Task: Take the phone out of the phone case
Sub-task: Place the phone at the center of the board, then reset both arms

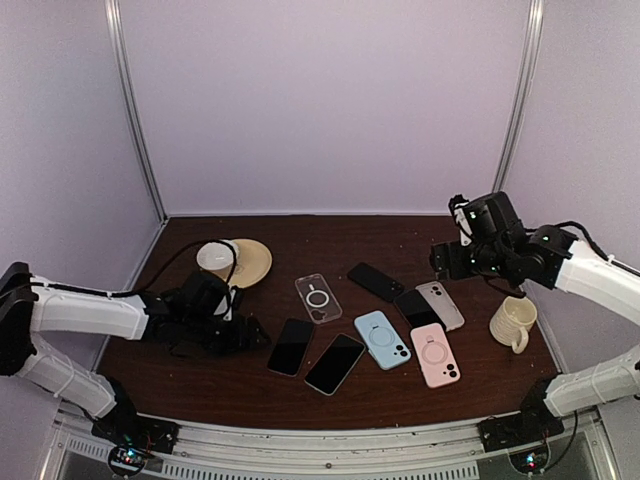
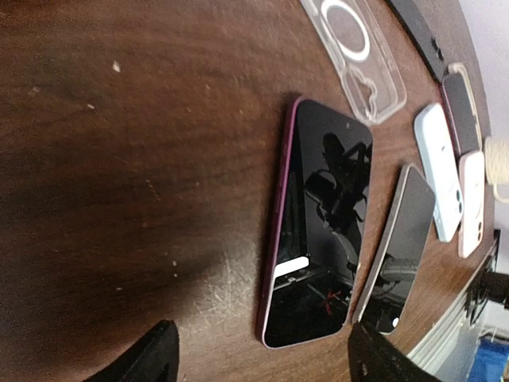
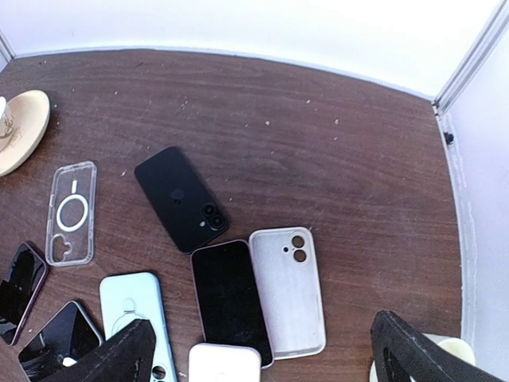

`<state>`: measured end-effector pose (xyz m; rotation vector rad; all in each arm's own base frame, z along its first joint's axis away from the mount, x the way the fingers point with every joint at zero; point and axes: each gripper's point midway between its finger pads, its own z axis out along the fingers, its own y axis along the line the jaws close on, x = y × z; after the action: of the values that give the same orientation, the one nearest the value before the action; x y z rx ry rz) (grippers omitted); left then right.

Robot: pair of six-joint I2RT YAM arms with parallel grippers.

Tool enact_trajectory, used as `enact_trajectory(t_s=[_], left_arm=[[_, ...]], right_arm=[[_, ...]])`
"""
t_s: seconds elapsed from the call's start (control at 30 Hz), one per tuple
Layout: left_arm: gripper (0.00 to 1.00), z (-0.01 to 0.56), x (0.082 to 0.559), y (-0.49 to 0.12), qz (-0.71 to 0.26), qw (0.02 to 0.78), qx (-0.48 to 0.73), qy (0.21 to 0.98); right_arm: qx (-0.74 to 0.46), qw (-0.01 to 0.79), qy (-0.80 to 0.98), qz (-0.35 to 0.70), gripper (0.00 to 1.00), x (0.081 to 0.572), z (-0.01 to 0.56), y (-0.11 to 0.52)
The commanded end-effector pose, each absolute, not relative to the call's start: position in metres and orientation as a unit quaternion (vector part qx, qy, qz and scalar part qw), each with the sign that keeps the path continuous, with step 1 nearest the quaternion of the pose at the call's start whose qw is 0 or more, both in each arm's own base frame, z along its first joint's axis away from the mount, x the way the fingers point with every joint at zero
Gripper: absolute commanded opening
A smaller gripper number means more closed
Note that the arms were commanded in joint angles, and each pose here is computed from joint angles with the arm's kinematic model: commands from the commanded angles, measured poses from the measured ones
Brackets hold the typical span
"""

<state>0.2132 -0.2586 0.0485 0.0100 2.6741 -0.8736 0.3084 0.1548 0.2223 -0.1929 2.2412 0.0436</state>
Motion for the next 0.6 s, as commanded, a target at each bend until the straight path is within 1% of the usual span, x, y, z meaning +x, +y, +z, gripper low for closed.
enact_trajectory(t_s=[0.0,0.07,0.1,0.2,0.33,0.57], left_arm=[[0.88,0.082,0.24,-0.223,-0.201,0.258,0.034,0.945],[0.97,0.101,0.251,-0.207,-0.157,0.302,0.043,0.939],[0.97,0.112,0.255,-0.2,-0.14,0.324,0.052,0.934],[0.98,0.146,0.265,-0.18,-0.081,0.371,0.07,0.922],[0.98,0.191,0.272,-0.152,-0.006,0.414,0.077,0.907],[0.98,0.269,0.273,-0.13,0.035,0.49,0.106,0.865]], right_arm=[[-0.06,0.483,0.873,-0.02,1.0,0.306,0.248,0.128],[-0.056,0.495,0.867,-0.025,0.99,0.303,0.255,0.122],[-0.055,0.5,0.864,-0.029,0.99,0.302,0.258,0.119],[-0.047,0.509,0.859,-0.042,0.99,0.299,0.267,0.11],[-0.048,0.515,0.854,-0.054,0.99,0.297,0.275,0.104],[-0.058,0.524,0.847,-0.062,0.99,0.295,0.284,0.101]])
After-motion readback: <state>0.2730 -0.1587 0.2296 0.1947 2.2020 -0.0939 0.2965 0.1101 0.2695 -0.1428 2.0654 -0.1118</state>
